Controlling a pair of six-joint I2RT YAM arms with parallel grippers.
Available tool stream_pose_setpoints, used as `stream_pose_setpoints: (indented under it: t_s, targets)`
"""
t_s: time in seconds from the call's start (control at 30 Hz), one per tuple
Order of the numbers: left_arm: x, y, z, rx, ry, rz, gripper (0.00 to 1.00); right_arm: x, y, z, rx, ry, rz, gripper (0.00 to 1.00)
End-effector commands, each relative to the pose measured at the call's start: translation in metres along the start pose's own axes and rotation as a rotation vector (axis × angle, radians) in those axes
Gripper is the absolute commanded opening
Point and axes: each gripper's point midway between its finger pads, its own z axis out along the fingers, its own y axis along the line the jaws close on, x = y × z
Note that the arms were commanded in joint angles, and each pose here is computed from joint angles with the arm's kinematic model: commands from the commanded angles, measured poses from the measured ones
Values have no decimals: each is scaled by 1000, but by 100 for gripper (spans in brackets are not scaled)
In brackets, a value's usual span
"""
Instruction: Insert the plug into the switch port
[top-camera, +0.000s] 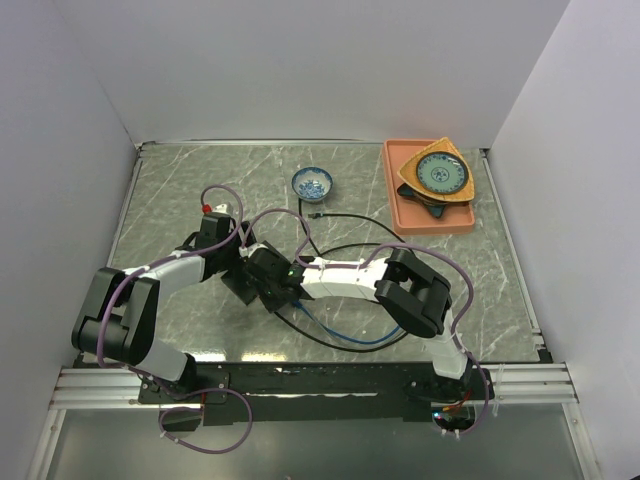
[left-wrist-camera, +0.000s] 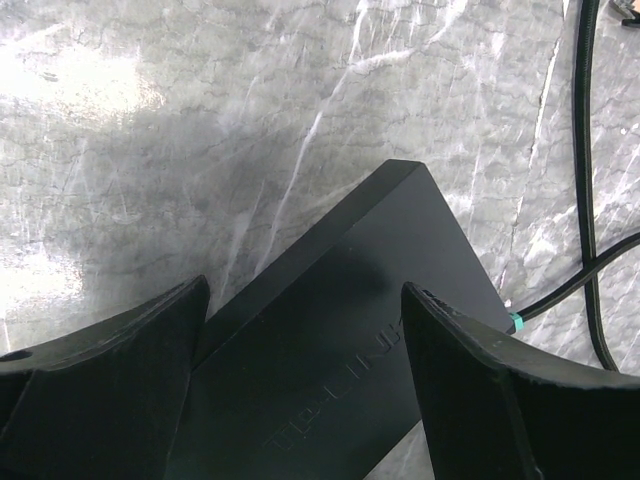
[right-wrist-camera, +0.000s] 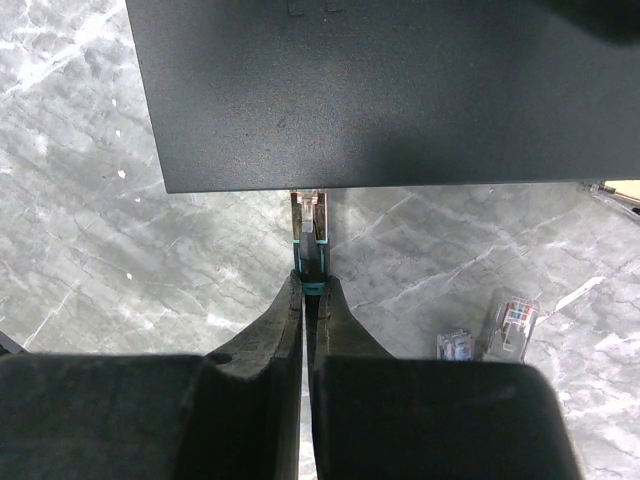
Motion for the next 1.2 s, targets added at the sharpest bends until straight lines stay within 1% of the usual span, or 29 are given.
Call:
stream_pose_setpoints:
  t_s: [0.0,0.07,0.1,0.2,0.33,0.77,0.8,1.17]
  targets:
    - [20,-12,-2,70,78,-15,79,-34,5,-2,-5,-113,37,0]
    - [21,-12,-2,71,83,-15,75,-37,6,-4,-8,-130,40,0]
    - [21,-12,-2,73,84,-15,72,-36,4,-4,-4,-130,43,0]
    - [22,-12,-2,75,87,-17,69,-40,1,-5,-1,-153,55,0]
    - [24,-12,-1,76,97,-19,68,-48,-1,-8,-11,-183,78,0]
    - [35,-17,-3,115,140,-37,64,-68,-9,-13,-13,-226,112,0]
    - [32,-21,-3,134,126,-36,63,-69,-9,-13,-14,-229,115,0]
    - [48,-21,-3,156,170,-86,61,-92,-15,-22,-19,-300,156,0]
